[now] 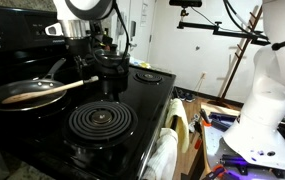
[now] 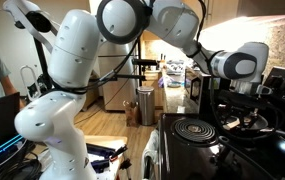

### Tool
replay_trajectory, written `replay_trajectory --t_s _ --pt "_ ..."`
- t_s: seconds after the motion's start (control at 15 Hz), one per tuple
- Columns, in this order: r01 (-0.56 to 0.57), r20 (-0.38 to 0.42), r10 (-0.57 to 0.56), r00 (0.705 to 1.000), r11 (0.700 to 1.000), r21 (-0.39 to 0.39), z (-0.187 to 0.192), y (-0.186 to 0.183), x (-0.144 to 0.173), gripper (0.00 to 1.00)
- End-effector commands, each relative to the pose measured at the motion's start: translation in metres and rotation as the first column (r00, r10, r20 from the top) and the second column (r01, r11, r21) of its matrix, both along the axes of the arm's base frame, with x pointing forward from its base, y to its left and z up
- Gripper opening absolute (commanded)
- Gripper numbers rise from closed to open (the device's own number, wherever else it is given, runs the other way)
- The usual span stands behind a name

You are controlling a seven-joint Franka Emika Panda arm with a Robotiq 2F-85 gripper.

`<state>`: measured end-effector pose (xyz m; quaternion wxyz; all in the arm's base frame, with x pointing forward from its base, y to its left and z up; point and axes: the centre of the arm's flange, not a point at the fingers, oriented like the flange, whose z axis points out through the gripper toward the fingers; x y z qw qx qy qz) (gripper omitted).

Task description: Remove the wooden spoon from the pen and put it on the counter

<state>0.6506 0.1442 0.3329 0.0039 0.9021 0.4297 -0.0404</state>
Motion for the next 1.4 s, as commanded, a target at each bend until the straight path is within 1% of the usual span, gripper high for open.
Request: replay_trajectory --t_s 0.0,0.2,0.27,0.33,0.53,0.73,0.87,1.0,1.13,1.33 --pt "0.038 0.026 -0.038 0.999 0.999 0.006 0.004 -0.002 0.005 0.26" --pt "0.09 0.015 -0.091 0.996 0.995 0.047 0.01 -0.008 0.002 0.07" --pt "0.105 0.017 -0.106 0.994 0.993 0.063 0.015 -0.011 0.0 0.07" --pt "0.124 0.018 -0.126 0.992 0.989 0.082 0.021 -0.015 -0.002 0.09" --pt "0.173 0.036 -0.179 0.983 0.975 0.138 0.04 -0.026 -0.006 0.09" --pt "0.215 0.066 -0.229 0.971 0.962 0.171 0.067 -0.039 -0.012 0.09" --pt "0.254 0.096 -0.272 0.958 0.953 0.165 0.087 -0.051 -0.018 0.09" --pt "0.312 0.116 -0.333 0.936 0.936 0.162 0.106 -0.066 -0.028 0.09" --pt "0.366 0.128 -0.384 0.914 0.92 0.143 0.121 -0.081 -0.04 0.09" --pt "0.439 0.14 -0.453 0.88 0.89 0.124 0.137 -0.099 -0.06 0.09"
